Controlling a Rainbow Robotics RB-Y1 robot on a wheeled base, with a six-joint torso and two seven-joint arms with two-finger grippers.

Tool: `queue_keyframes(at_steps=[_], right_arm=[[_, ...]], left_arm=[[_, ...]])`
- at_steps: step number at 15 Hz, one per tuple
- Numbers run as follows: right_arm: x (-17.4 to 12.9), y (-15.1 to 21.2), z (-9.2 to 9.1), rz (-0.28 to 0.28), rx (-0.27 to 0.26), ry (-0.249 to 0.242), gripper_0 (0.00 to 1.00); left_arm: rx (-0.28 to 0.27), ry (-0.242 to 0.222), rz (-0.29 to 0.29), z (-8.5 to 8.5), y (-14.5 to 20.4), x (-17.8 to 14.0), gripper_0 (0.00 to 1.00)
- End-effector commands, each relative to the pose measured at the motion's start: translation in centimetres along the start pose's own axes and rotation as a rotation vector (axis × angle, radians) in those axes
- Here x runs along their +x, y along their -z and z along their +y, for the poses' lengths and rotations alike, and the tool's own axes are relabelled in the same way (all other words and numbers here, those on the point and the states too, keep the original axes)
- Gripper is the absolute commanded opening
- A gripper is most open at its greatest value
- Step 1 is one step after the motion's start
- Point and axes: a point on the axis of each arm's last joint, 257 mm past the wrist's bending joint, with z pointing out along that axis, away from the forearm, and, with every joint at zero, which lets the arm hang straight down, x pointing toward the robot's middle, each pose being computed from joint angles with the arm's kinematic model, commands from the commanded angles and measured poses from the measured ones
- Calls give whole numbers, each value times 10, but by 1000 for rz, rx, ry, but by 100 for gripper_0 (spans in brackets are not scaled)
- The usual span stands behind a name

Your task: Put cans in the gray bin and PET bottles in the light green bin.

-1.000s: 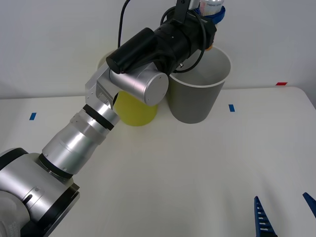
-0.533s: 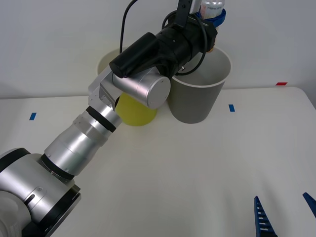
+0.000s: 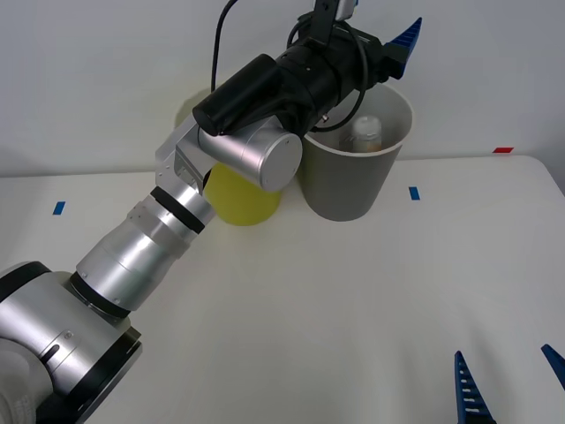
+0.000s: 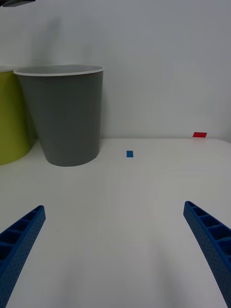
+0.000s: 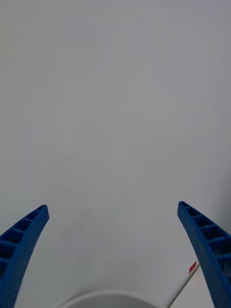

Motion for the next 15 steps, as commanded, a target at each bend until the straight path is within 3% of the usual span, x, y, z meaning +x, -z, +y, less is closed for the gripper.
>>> queue_keyframes(at_steps=[1, 5, 7, 11, 15], right_arm=[[0, 0, 0, 0, 0, 0, 100], [0, 0, 0, 0, 0, 0, 100], [0, 0, 0, 0, 0, 0, 100], [0, 0, 0, 0, 0, 0, 100], [0, 0, 0, 0, 0, 0, 100]], left_arm=[[6, -3, -8, -4, -2, -5, 100], [6, 0, -7, -4, -2, -4, 100], [0, -14, -8, 6, 2, -8, 100], [25, -53, 82, 13, 17, -29, 100], [66, -67, 107, -7, 22, -41, 100]])
